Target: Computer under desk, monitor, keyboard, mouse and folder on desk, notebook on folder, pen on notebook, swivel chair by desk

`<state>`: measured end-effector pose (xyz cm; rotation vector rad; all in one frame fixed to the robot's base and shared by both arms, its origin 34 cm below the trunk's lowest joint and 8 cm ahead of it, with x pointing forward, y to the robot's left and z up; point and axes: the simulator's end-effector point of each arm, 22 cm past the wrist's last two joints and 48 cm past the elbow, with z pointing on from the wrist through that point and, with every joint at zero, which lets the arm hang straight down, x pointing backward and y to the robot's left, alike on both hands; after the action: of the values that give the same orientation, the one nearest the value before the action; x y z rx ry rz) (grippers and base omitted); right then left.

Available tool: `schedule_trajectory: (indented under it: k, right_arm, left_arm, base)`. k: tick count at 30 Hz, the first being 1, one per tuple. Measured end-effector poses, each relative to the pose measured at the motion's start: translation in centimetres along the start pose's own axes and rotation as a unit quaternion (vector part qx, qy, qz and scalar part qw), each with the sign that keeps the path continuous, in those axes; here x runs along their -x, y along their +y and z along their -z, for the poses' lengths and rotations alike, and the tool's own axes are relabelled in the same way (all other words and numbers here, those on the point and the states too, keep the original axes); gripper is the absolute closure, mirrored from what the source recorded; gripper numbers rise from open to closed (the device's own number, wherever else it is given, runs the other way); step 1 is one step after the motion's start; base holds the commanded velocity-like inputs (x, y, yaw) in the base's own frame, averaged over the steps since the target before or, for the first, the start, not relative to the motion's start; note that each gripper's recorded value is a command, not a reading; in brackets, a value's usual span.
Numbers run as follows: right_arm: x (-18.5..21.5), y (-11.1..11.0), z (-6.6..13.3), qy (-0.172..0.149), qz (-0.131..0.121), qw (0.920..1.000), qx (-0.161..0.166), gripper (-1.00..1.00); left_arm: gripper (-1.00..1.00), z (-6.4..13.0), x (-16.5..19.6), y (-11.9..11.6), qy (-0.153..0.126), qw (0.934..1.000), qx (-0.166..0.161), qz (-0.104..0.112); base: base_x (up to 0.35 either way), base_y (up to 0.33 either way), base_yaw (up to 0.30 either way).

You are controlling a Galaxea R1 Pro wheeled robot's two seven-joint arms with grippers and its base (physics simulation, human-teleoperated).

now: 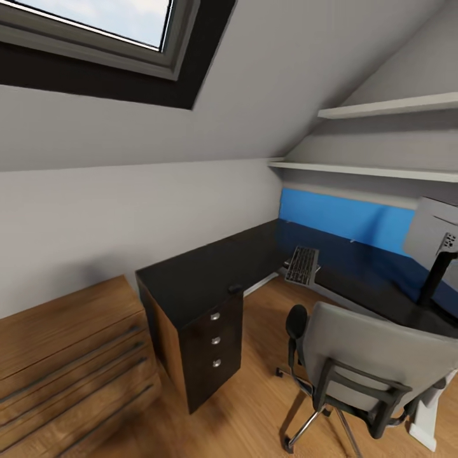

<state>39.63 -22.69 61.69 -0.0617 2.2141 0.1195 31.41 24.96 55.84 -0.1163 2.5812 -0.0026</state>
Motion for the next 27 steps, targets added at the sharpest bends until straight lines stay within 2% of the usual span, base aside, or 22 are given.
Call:
schedule_trajectory:
  k: [27]
  right_arm:
    - [-1.3, 0.2, 0.2, 0.017, -0.001, 0.9998, 0.002, -1.00]
  left_arm:
    - [-1.00, 0.1, -1.0, 0.1, 0.013, 0.9999, 0.002, 0.003]
  base:
    - [0.000, 0.000, -0.216]
